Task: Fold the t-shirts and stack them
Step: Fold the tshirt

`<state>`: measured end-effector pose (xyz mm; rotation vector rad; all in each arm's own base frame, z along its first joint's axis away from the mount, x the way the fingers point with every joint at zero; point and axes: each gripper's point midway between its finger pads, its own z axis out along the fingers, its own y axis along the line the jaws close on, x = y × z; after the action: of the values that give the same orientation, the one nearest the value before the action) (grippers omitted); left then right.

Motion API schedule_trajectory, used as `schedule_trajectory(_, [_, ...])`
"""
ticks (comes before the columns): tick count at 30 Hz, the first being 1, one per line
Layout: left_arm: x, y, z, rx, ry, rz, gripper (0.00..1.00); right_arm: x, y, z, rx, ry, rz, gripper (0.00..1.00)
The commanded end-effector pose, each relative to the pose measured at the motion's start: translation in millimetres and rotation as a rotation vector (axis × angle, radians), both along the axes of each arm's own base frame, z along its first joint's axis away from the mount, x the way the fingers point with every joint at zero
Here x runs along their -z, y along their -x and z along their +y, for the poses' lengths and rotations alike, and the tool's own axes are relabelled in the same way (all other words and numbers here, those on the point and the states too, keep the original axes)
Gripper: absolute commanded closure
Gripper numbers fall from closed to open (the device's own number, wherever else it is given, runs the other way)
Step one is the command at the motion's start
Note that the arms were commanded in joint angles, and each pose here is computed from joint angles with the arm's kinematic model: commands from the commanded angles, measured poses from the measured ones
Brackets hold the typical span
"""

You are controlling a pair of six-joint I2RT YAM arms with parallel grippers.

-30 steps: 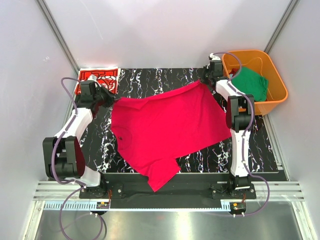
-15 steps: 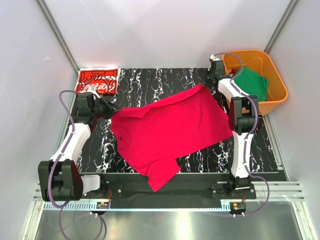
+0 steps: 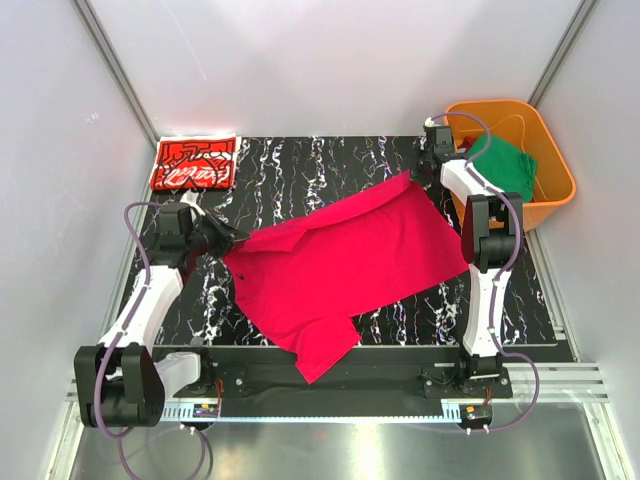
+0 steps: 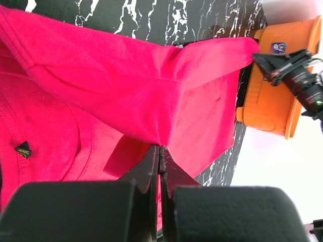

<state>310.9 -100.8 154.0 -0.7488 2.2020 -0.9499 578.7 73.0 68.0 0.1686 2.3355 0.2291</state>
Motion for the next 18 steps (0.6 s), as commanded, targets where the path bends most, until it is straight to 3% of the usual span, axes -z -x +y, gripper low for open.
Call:
schedule_trajectory(1, [-10.0, 5.3, -4.8, 0.012, 0.033, -0.029, 1.0, -22.4, 3.0, -0.3, -0.008, -0.011, -0.03, 1.0])
schedule_trajectory(18, [40.5, 30.8, -4.9, 0.001, 0.038, 0.088, 1.0, -6.3, 6.4, -5.2, -0.003, -0.009, 0.019, 1.0])
